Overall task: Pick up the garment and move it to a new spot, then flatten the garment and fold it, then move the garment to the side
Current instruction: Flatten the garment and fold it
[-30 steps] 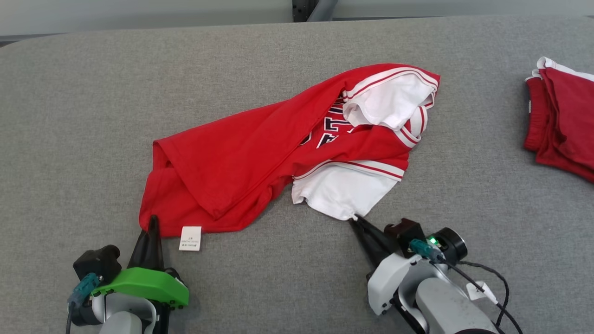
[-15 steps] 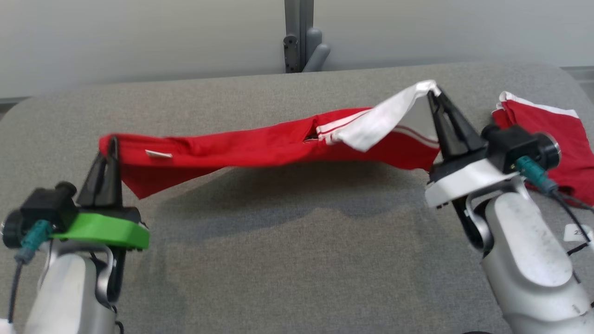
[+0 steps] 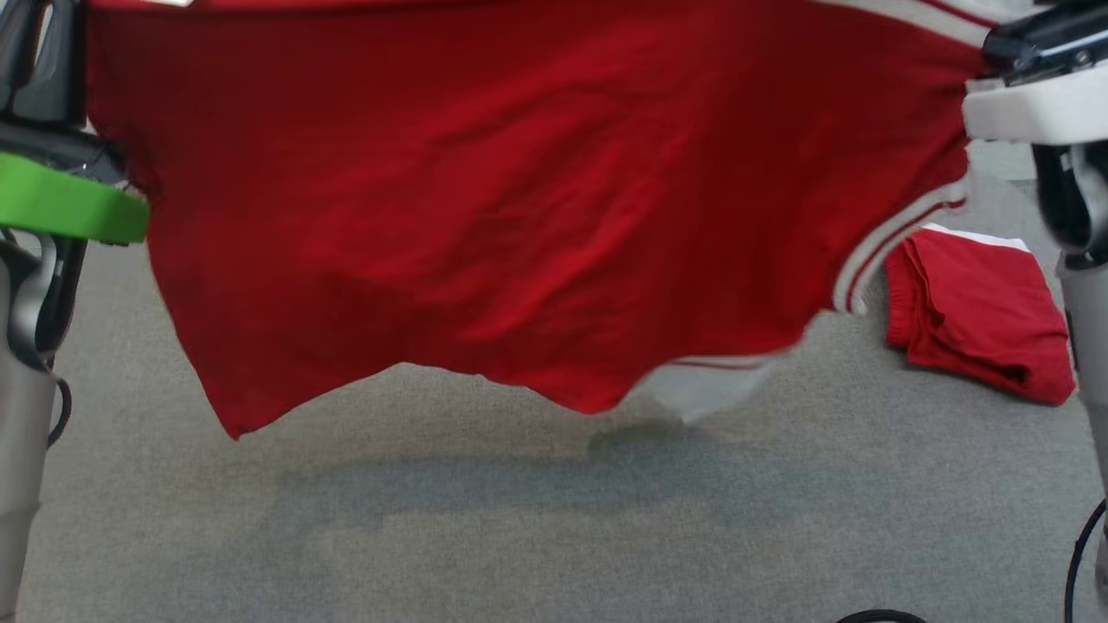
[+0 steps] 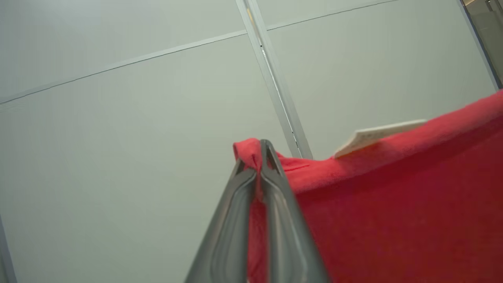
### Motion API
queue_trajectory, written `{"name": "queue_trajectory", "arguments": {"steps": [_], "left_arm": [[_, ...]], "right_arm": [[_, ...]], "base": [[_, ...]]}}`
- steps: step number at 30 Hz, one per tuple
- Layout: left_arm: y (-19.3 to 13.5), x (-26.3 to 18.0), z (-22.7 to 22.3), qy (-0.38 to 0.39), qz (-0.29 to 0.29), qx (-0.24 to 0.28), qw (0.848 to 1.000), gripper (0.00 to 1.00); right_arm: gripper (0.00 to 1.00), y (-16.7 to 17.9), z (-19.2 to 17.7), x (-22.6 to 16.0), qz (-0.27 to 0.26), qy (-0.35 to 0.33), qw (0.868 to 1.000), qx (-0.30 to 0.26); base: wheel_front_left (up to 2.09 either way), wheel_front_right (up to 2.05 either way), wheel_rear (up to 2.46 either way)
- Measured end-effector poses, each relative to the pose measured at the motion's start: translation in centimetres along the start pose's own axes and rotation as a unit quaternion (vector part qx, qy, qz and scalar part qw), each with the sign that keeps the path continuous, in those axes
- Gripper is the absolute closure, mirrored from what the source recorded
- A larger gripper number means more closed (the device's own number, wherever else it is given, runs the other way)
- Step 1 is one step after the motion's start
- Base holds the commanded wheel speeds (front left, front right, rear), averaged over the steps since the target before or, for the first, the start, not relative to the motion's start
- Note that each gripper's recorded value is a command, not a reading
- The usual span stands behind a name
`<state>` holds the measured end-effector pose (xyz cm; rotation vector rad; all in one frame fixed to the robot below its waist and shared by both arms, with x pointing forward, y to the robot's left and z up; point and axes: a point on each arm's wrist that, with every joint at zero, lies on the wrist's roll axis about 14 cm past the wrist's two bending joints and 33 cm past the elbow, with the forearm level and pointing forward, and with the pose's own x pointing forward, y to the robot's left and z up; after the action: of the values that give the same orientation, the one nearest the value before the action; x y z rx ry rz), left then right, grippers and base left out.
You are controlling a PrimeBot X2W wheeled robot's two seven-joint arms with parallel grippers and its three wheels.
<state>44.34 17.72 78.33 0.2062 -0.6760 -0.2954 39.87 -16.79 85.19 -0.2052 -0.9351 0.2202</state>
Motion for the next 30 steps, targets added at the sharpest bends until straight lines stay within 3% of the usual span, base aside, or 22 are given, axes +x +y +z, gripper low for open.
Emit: {"name": "queue_trajectory", "arguments": {"steps": [5, 10, 13, 17, 21, 24, 30], "left_arm": [[-0.9, 2.5, -1.4, 0.023, -0.025, 0.006, 0.999, 1.0], [-0.3, 5.4, -5.0, 0.055, -0.028, 0.02, 0.998, 1.0], [-0.3, 7.7, -7.7, 0.075, -0.041, 0.05, 0.995, 1.0], [1.6, 12.2, -8.2, 0.051, -0.04, 0.114, 0.991, 1.0], [2.1, 15.0, -8.7, 0.029, -0.039, 0.137, 0.989, 1.0], [1.8, 16.3, -11.3, 0.029, -0.04, 0.131, 0.99, 1.0], [-0.4, 14.2, -20.9, 0.097, -0.044, 0.06, 0.993, 1.0]], "right_arm": [[1.0, -0.9, -1.8, 1.7, 0.007, 0.034, 0.999, -0.019], [1.0, -1.7, -6.6, 3.8, 0.011, 0.081, 0.996, -0.04], [1.0, -2.4, -10.0, 5.8, 0.012, 0.105, 0.992, -0.064], [1.0, -3.9, -13.0, 9.5, 0.024, 0.109, 0.981, -0.156], [1.0, -4.9, -14.1, 12.1, 0.007, 0.087, 0.981, -0.173], [1.0, -5.3, -17.4, 12.5, -0.004, 0.101, 0.98, -0.174], [1.0, -4.8, -26.9, 8.4, 0.005, 0.184, 0.97, -0.159]], "base": [[0.0, 0.0, 0.0], [0.0, 0.0, 0.0], [0.0, 0.0, 0.0], [0.0, 0.0, 0.0], [0.0, 0.0, 0.0], [0.0, 0.0, 0.0], [0.0, 0.0, 0.0]]}}
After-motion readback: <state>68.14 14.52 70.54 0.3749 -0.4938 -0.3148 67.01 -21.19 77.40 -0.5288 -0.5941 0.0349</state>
